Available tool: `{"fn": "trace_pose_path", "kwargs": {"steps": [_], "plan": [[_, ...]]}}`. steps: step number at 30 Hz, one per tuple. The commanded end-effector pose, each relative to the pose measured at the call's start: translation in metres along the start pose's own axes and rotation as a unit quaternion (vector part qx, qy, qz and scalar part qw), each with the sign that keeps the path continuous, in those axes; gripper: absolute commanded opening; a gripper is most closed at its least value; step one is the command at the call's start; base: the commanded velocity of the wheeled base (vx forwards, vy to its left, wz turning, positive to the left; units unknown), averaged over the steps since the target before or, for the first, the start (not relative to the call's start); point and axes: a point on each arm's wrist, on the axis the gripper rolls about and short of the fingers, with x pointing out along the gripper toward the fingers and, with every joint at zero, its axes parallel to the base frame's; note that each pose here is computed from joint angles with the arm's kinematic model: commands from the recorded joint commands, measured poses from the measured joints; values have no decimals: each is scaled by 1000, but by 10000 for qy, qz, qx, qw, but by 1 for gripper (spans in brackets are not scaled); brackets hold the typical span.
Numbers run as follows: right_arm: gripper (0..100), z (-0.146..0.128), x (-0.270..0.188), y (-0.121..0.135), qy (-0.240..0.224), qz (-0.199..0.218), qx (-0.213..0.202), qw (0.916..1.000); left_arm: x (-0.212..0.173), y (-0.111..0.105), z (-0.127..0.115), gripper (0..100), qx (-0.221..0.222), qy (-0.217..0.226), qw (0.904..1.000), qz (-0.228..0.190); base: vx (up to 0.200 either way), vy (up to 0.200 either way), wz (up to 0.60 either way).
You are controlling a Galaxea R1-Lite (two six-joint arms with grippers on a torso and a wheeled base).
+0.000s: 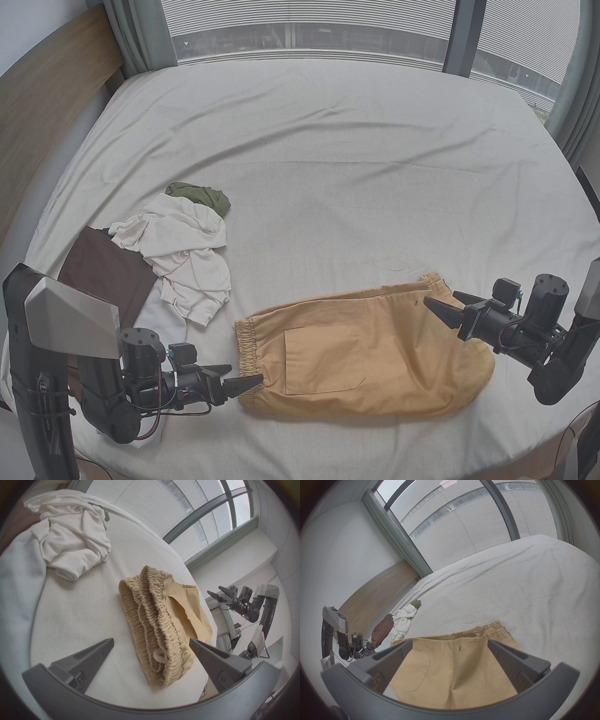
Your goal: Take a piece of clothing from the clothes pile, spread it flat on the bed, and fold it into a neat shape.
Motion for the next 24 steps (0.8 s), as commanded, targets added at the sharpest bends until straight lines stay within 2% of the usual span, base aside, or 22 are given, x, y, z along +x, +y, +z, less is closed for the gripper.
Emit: {"fn": "trace_pose_path", "kwargs": {"steps": [1, 24], "plan": [[100, -3, 1, 1, 60, 11, 12, 10000, 7, 0, 0, 100, -70, -5, 10000, -64, 0, 0, 0], [100, -9, 4, 3, 176, 57, 23, 9998, 29, -18, 8, 100, -591, -115, 9972, -436, 0, 0, 0]]}}
